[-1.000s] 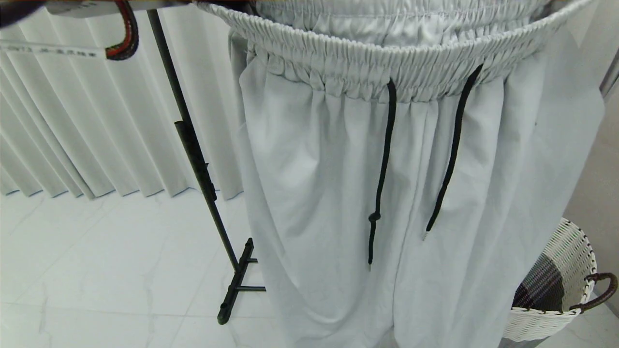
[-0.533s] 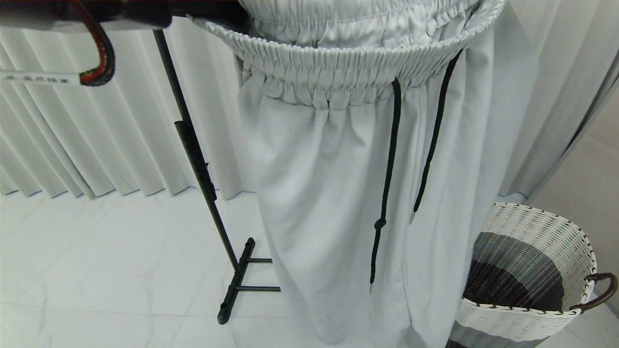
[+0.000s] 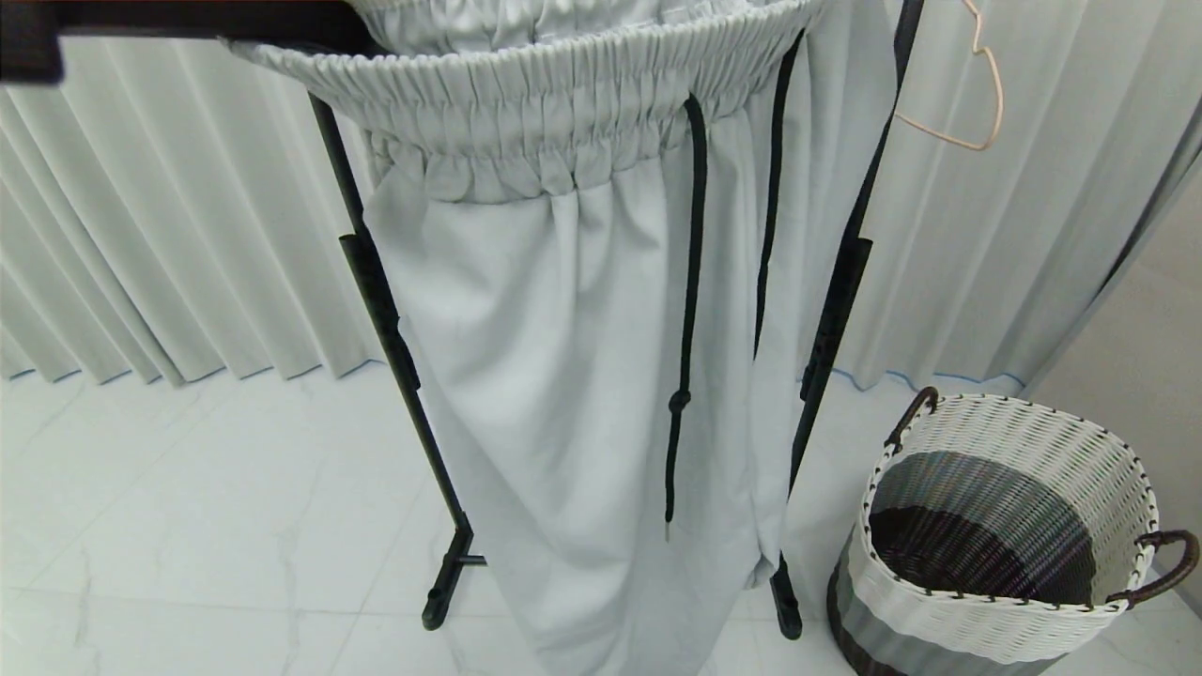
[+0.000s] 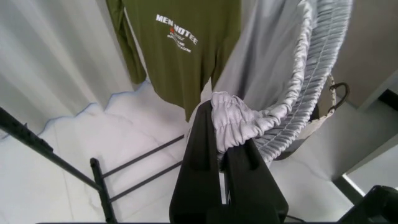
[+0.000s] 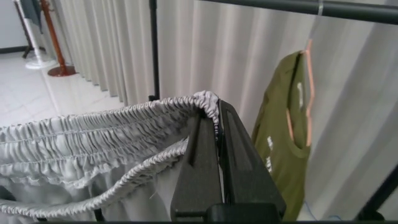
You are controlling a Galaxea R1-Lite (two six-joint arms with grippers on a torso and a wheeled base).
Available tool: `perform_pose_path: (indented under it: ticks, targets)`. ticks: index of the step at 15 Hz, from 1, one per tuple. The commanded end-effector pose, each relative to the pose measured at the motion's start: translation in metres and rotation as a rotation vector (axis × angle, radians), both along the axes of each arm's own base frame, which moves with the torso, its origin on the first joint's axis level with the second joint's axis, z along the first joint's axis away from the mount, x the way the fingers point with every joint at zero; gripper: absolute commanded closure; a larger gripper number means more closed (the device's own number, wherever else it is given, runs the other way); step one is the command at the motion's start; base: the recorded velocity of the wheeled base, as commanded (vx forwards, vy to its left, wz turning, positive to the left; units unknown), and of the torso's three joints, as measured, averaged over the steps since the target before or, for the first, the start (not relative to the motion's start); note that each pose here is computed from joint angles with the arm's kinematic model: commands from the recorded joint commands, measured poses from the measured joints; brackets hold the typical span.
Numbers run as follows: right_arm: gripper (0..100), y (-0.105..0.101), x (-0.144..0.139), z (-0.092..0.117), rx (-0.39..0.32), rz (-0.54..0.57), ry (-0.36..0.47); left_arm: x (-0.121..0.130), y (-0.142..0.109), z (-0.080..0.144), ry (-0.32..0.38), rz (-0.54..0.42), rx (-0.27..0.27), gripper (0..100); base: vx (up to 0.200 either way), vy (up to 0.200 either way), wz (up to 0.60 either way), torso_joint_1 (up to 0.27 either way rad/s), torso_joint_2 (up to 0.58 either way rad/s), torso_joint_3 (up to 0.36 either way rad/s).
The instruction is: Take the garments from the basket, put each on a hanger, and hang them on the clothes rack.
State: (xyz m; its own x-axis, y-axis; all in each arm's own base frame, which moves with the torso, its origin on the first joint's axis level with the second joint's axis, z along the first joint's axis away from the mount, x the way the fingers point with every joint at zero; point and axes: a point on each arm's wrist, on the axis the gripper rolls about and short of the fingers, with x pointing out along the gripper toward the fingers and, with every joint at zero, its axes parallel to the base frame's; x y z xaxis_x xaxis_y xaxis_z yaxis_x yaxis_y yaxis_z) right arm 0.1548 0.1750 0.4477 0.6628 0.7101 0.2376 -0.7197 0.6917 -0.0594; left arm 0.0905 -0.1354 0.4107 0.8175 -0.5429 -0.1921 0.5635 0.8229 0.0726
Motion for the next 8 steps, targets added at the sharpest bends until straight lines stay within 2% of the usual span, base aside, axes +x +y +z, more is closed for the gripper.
perform_pose_path:
  ticks: [1, 4, 6, 8]
  targets:
    - [100, 0.014, 0.008, -0.007, -0.018, 0.011, 0.015, -0.004, 0.004, 0.001, -0.005, -0.008, -0.004, 100, 0.0, 0.0, 0.0, 0.0, 0.0, 0.0]
    - [100, 0.014, 0.009, -0.007, -0.033, -0.005, 0.008, -0.005, 0.001, 0.001, -0.032, -0.038, 0.033, 100, 0.0, 0.0, 0.0, 0.0, 0.0, 0.0]
    - [100, 0.007, 0.005, -0.005, -0.033, -0.028, 0.015, -0.004, -0.001, 0.002, -0.034, -0.039, 0.034, 100, 0.0, 0.0, 0.0, 0.0, 0.0, 0.0]
    - [100, -0.004, -0.003, -0.006, -0.063, -0.06, 0.054, 0.001, -0.009, -0.001, -0.022, -0.032, 0.041, 100, 0.0, 0.0, 0.0, 0.0, 0.0, 0.0]
